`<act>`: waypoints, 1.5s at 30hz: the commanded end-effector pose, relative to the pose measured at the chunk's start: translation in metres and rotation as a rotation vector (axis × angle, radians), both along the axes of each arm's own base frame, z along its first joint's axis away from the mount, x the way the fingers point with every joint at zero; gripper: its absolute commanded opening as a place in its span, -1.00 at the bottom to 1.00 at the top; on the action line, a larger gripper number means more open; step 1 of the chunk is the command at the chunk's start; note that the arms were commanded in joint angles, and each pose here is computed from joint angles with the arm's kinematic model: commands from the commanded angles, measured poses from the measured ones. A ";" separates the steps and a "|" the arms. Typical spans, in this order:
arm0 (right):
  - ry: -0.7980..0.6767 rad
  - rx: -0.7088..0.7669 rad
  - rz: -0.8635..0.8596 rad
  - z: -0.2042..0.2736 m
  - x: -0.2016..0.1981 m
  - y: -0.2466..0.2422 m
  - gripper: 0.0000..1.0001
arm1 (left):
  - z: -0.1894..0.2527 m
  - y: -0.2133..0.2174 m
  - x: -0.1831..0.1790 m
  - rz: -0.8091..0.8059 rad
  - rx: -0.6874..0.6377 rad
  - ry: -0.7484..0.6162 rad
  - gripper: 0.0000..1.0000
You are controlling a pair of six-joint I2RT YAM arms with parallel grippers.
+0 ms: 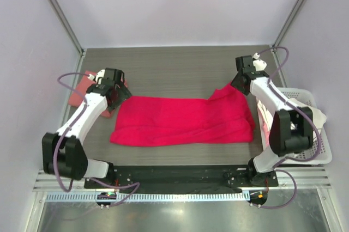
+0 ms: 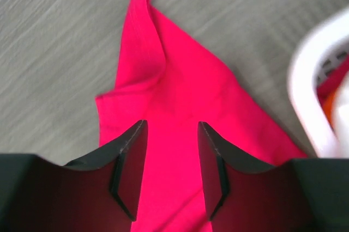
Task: Fold and stack the t-shirts
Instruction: Fold the tshirt
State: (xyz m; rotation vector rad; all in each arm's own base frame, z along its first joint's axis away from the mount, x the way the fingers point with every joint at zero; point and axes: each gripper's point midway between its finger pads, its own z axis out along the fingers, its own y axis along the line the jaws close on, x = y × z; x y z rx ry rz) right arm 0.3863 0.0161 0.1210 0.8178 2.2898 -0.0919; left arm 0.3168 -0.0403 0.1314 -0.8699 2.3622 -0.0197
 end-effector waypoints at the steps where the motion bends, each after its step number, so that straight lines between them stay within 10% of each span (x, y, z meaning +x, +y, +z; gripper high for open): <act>1: -0.067 -0.048 -0.035 0.014 0.038 -0.009 0.00 | 0.006 -0.007 0.044 -0.020 0.008 -0.064 0.50; 21: 0.004 -0.075 -0.116 -0.064 0.129 -0.024 0.00 | -0.082 0.003 0.107 -0.019 0.090 0.139 0.40; 27: 0.001 -0.062 -0.104 -0.073 0.144 -0.020 -0.57 | -0.095 0.003 0.115 -0.021 0.096 0.166 0.35; 29: -0.001 -0.065 -0.112 -0.073 0.145 -0.022 -0.98 | -0.101 0.006 0.116 -0.013 0.098 0.181 0.25; 36: -0.037 -0.063 -0.117 -0.056 0.147 -0.022 -0.98 | -0.109 0.012 0.115 0.002 0.104 0.198 -0.10; 42: -0.073 -0.044 -0.122 -0.038 0.148 -0.025 -0.98 | -0.117 0.015 0.113 0.010 0.124 0.229 -1.00; 45: -0.110 -0.008 -0.130 -0.024 0.158 -0.030 -0.97 | -0.110 0.014 0.122 0.026 0.115 0.210 -1.00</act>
